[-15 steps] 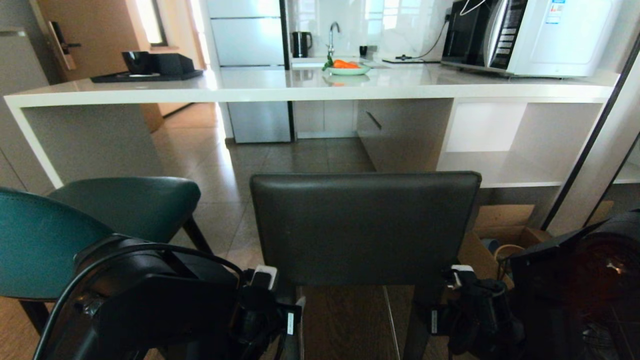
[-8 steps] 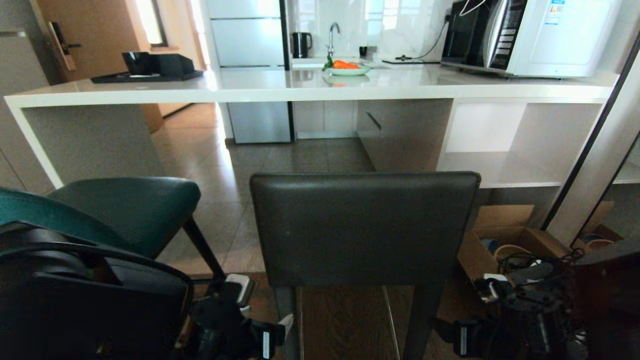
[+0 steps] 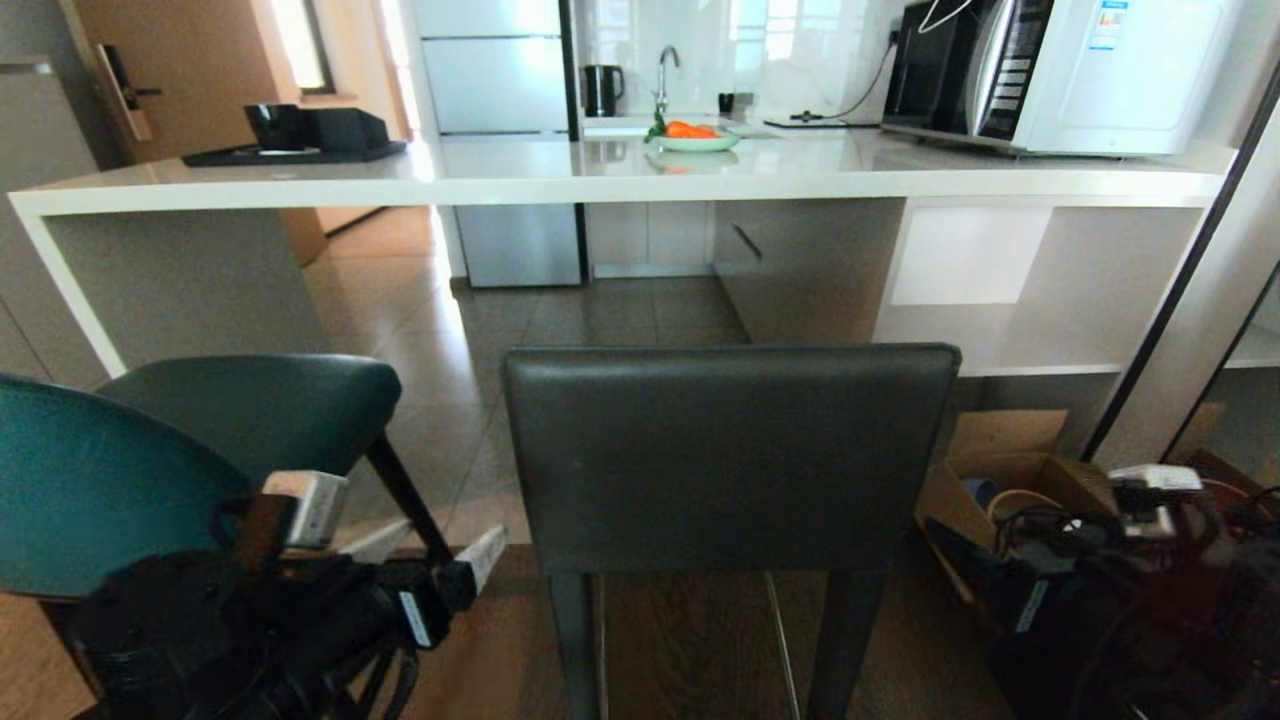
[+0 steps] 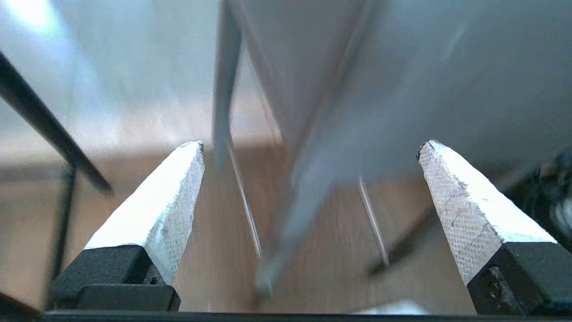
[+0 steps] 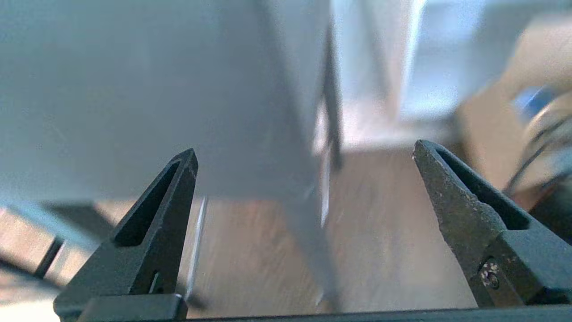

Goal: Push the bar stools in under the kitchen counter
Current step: Push the blue chair back under the dining table

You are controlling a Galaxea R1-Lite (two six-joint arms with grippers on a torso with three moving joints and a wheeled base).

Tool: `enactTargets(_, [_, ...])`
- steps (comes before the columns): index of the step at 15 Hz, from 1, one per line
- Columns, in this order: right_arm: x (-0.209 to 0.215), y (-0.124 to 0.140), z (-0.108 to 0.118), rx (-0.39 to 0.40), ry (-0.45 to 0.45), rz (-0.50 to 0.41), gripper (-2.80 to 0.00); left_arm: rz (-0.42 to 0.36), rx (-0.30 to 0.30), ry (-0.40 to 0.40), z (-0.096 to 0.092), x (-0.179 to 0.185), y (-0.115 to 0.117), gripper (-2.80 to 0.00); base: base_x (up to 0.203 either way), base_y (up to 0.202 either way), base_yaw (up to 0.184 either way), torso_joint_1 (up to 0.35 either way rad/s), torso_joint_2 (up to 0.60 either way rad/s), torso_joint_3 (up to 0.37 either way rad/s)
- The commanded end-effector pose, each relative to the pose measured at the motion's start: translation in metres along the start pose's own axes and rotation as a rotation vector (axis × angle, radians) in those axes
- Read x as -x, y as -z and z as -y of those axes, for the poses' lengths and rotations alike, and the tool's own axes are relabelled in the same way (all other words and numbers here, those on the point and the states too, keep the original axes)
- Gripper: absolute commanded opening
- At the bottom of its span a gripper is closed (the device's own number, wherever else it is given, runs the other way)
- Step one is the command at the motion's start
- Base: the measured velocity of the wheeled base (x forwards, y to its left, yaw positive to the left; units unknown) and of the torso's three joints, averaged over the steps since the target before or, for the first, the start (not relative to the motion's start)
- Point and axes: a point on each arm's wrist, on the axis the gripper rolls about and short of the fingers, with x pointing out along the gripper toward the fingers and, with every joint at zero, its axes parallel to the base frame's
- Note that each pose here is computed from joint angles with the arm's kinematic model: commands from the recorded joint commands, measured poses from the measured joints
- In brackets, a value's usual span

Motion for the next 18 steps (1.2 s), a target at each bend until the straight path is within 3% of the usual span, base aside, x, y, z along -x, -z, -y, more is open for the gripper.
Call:
enactTargets(1, [0.039, -0.026, 0.009, -0.003, 0.013, 0.165, 0.0, 0.198, 0.019, 0.011, -0.003, 0.037, -0.041, 0.0, 0.0, 0.0, 0.0, 0.0, 0.0, 0.0])
enactTargets(4, [0.082, -0.045, 0.021, 0.03, 0.087, 0.245, 0.0, 0.272, 0.007, -0.086, -0.017, 0.078, -0.067, 0.0, 0.0, 0.0, 0.0, 0.0, 0.0, 0.0])
enactTargets(7, [0.134, -0.055, 0.028, 0.05, 0.146, 0.225, 0.0, 0.294, 0.004, -0.145, -0.023, 0.12, -0.079, 0.0, 0.0, 0.0, 0.0, 0.0, 0.0, 0.0])
enactTargets(9, [0.17, -0.054, 0.03, 0.055, 0.167, 0.185, 0.0, 0.329, 0.0, -0.114, -0.022, 0.145, -0.081, 0.0, 0.0, 0.0, 0.0, 0.0, 0.0, 0.0])
enactTargets(11, [0.198, -0.06, 0.03, 0.048, 0.203, 0.222, 0.0, 0.37, -0.004, -0.087, -0.018, 0.169, -0.085, 0.0, 0.0, 0.0, 0.0, 0.0, 0.0, 0.0])
enactTargets(16, [0.217, -0.057, 0.028, 0.046, 0.271, 0.257, 0.0, 0.433, -0.046, 0.031, -0.011, 0.211, -0.084, 0.0, 0.0, 0.0, 0.0, 0.0, 0.0, 0.0])
enactTargets(18, [0.219, -0.054, 0.028, 0.047, 0.272, 0.248, 0.0, 0.431, -0.064, -0.015, -0.008, 0.217, -0.08, 0.0, 0.0, 0.0, 0.0, 0.0, 0.0, 0.0])
